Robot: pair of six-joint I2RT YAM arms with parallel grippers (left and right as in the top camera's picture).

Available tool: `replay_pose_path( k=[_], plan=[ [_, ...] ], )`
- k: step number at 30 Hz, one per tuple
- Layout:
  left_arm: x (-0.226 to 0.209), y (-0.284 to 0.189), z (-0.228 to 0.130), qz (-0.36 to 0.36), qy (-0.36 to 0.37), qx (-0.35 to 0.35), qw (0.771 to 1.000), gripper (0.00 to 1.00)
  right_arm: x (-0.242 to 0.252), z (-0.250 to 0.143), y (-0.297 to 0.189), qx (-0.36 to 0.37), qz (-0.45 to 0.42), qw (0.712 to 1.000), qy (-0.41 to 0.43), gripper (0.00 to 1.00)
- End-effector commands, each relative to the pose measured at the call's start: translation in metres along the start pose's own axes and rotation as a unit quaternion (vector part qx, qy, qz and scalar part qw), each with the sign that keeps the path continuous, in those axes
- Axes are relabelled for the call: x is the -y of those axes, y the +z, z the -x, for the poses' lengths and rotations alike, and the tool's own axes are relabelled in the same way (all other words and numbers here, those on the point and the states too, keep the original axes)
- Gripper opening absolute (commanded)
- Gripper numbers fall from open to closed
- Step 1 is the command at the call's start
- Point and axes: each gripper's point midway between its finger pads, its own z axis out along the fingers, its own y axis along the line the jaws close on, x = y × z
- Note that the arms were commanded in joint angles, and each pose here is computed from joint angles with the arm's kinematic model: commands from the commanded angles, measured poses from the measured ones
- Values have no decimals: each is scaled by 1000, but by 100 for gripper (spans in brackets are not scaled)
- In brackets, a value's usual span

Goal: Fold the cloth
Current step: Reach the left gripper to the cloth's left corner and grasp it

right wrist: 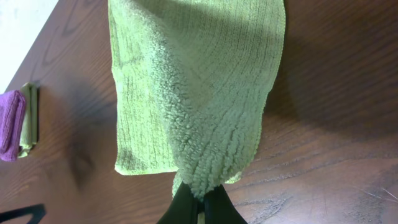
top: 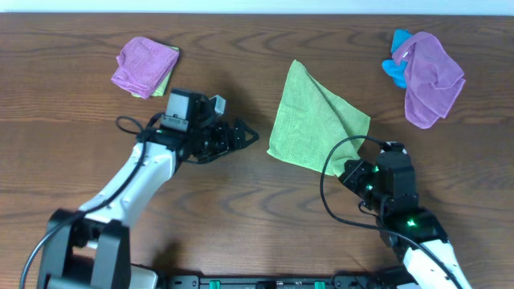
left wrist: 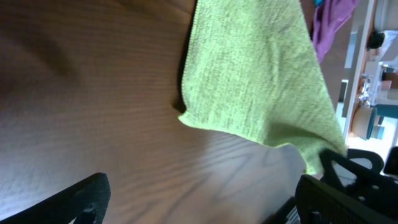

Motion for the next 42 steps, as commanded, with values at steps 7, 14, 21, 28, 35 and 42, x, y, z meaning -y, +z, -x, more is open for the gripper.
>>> replay_pose_path(
  k=[7,14,21,28,35,42],
  plan=[
    [-5,37,9,-30,-24,-19,999,97,3,4,-1,10,-5,1000,-5,1],
    [-3,58,9,-41,-26,-22,999,97,3,4,-1,10,-5,1000,-5,1],
    [-4,76,-1,-41,-34,-41,998,98,3,5,-1,11,-5,1000,-5,1],
    [1,86,-6,-40,-22,-41,998,100,3,4,-1,10,-4,1000,-5,1],
    [0,92,-5,-18,-20,-23,999,100,1,3,-1,5,2,1000,-5,1],
    [-4,98,-4,-12,-30,-19,999,100,0,2,-1,2,4,1000,-5,1]
  ],
)
